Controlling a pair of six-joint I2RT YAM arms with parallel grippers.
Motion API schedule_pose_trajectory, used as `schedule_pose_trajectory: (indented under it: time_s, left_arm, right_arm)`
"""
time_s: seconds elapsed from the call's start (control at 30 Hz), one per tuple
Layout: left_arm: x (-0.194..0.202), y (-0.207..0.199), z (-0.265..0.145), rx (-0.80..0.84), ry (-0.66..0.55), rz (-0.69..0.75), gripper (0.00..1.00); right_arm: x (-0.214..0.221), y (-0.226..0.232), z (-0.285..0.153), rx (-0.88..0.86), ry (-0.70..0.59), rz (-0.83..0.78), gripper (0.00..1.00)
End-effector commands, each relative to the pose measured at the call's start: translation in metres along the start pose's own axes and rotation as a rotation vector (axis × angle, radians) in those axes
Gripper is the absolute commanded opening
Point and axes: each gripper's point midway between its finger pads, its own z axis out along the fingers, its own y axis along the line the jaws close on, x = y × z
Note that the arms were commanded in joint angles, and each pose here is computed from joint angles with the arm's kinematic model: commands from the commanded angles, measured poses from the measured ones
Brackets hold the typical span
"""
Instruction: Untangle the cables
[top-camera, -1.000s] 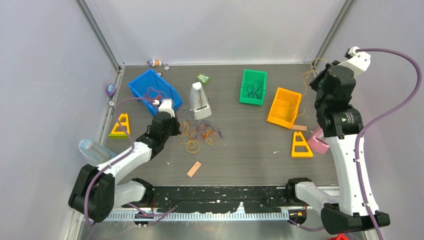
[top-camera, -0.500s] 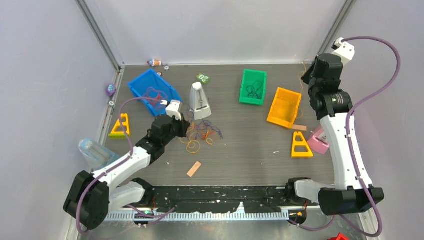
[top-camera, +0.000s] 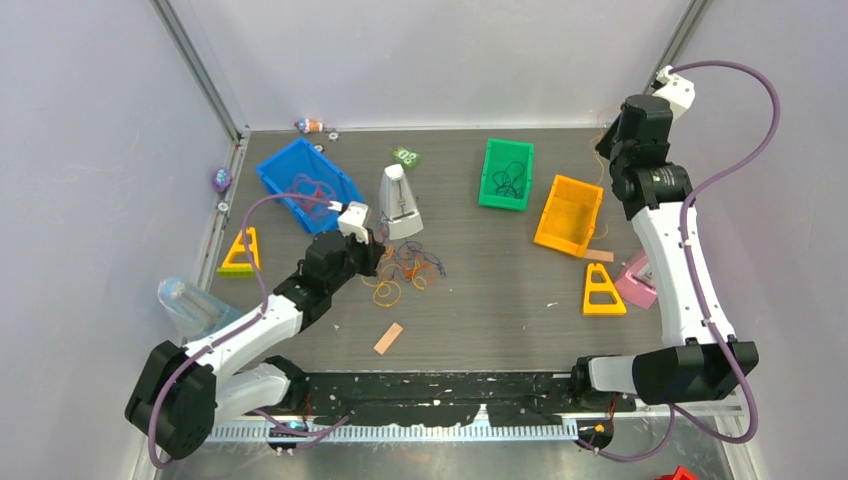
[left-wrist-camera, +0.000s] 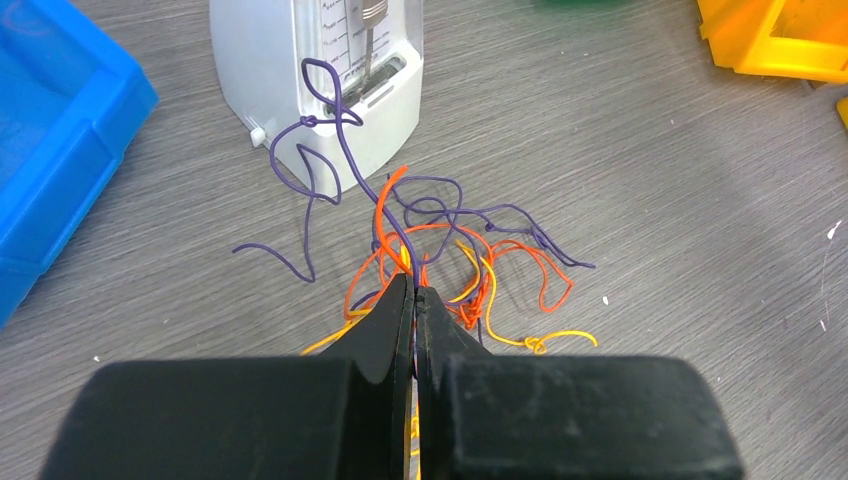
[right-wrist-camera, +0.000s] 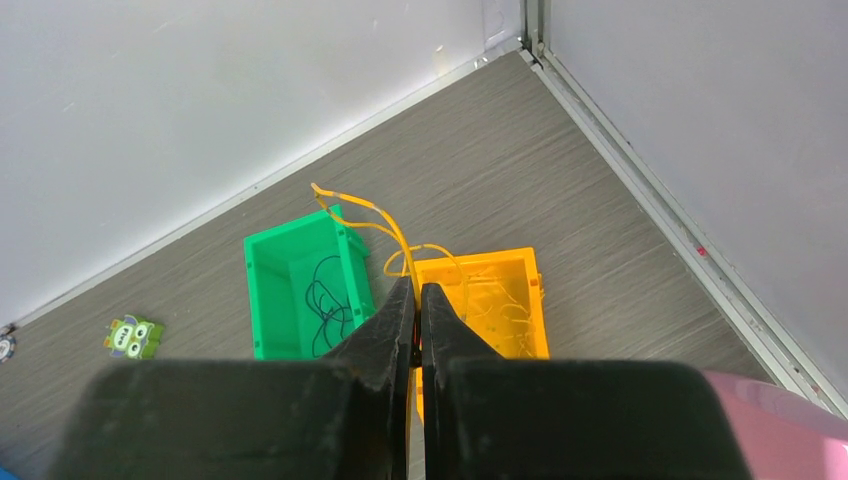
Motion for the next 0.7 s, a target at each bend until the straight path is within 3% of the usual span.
schedule_pose_trajectory:
  time_s: [0.0,0.23,0.47,0.67]
  left_arm:
    - [-0.019,-0.008,0.000,0.032,-0.069,0.028,0.00]
    - [-0.018,-0.009,0.002,0.034,-0.062,0.031,0.00]
    - [-0.017,-0.015,0.002,0.068,-0.053,0.035,0.00]
    - [-0.016,-0.016,0.003,0.070,-0.048,0.041,0.00]
  right_arm:
    - [0.008,-0.005,0.015,0.023,-0.016,0.021,0.05]
    - [0.100,-0.028,0.056,0.094,0.144,0.000,0.05]
    - [0.189,-0.070,0.097,0.288,0.369,-0.090,0.05]
    - [0.256,-0.070,0.125,0.285,0.573,-0.149,0.05]
